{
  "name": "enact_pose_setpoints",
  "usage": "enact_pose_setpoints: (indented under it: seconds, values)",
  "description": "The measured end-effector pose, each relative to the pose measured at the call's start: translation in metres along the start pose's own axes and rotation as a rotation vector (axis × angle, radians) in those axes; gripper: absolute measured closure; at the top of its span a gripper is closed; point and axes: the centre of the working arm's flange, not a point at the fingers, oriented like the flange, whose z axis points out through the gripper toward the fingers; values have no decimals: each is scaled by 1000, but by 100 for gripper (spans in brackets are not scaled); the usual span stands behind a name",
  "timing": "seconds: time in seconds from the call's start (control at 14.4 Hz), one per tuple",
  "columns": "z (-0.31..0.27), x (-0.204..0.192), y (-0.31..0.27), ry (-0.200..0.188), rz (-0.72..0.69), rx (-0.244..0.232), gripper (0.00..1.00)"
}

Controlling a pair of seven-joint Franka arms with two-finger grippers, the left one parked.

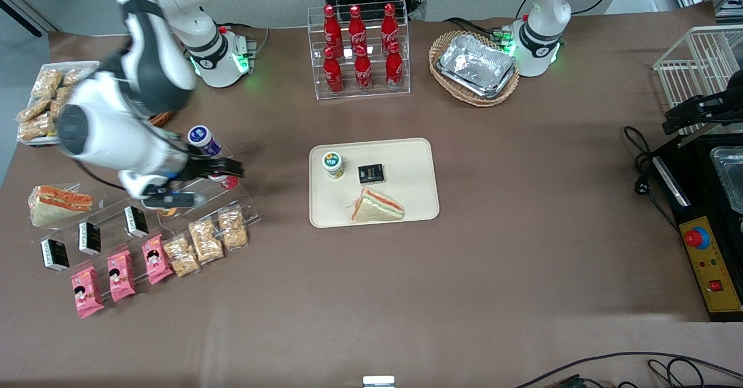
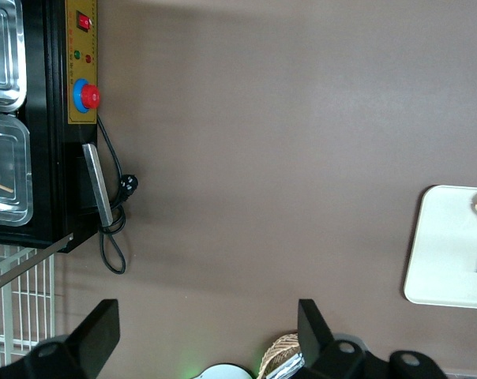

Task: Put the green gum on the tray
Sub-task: 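Lower the green gum jar onto the tray beside the black box, release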

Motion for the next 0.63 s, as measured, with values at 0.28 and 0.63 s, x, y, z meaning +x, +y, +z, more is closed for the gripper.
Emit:
enact_pose_setpoints:
  seconds: [0.28,0.63]
  values:
    - [-88,4,49,5,22,-26,0]
    - [-170,-3,88,85,46,-86,0]
